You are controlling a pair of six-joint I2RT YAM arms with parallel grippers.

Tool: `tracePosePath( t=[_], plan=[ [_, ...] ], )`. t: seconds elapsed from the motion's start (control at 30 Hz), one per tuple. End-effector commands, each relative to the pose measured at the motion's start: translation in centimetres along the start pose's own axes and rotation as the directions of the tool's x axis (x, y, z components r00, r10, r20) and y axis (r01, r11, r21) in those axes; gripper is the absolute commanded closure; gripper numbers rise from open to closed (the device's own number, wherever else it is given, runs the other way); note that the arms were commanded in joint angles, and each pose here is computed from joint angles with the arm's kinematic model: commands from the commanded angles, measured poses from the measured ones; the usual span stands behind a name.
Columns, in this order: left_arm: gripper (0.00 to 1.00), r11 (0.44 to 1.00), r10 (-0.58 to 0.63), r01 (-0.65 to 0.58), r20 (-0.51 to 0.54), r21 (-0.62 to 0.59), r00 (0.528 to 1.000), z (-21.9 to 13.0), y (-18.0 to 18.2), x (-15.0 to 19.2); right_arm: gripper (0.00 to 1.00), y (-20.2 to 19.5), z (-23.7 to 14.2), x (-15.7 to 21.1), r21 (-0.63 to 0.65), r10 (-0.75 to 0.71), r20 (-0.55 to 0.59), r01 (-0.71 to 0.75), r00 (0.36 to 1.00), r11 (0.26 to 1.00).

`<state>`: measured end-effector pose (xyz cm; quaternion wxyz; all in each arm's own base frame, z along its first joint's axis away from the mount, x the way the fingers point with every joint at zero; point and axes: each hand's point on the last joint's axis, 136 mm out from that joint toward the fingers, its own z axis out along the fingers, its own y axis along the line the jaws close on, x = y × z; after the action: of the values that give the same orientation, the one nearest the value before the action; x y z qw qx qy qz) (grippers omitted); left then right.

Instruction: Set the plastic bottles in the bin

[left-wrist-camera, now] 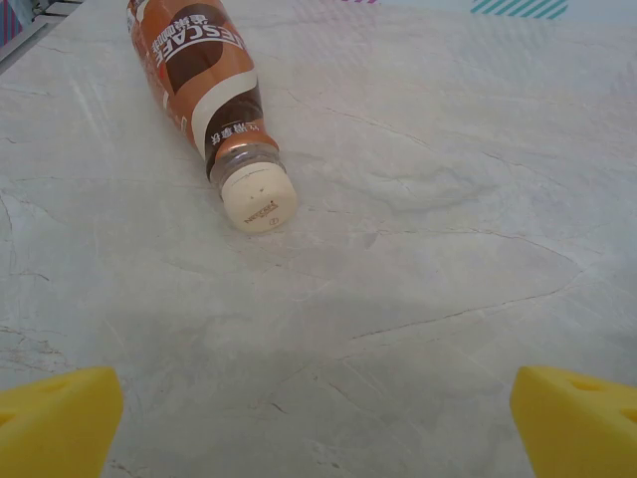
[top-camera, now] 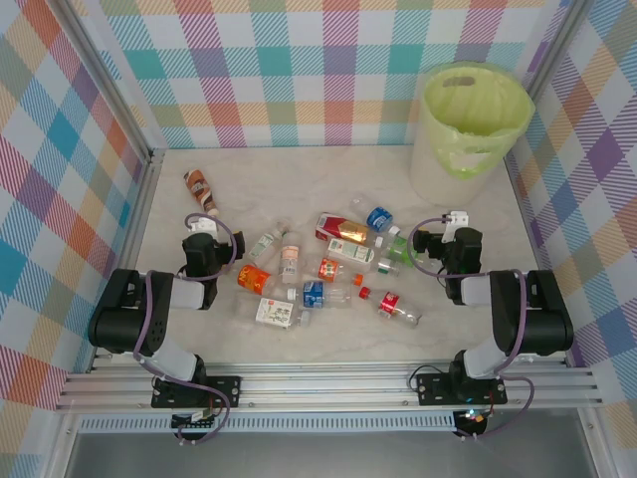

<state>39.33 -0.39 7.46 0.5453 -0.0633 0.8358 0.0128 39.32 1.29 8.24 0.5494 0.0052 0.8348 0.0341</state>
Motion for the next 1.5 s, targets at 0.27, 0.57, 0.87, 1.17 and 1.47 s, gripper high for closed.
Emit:
tracePosePath(
  t=[0.27,0.57,0.87,1.17,1.47],
  plan=[
    [0.0,1.0,0.01,-0.01,0.011,0.011,1.0,0.1,-0.1,-0.6,0.0,0.1,0.0,-1.0,-0.002,0.0,0.04,0.001,0.999,1.0],
    [0.0,1.0,0.01,-0.01,0.011,0.01,1.0,0.1,-0.1,-0.6,0.0,0.1,0.0,-1.1,-0.003,-0.001,0.041,0.001,0.999,1.0],
    [0.0,1.0,0.004,-0.004,0.024,0.0,1.0,-0.2,0.2,-0.8,0.0,0.0,-0.1,-1.1,0.002,0.002,0.045,-0.002,0.999,1.0],
    [0.0,0.992,-0.044,0.043,-0.005,-0.12,0.999,-2.8,2.2,-4.1,0.0,0.5,-2.2,-3.9,-0.01,-0.005,0.057,0.006,0.998,1.0],
    [0.0,0.937,-0.314,0.304,-0.031,-0.172,0.949,-6.4,2.8,-6.8,0.0,0.1,-4.6,-5.2,0.061,0.219,-0.136,-0.212,0.966,0.975]
  ],
)
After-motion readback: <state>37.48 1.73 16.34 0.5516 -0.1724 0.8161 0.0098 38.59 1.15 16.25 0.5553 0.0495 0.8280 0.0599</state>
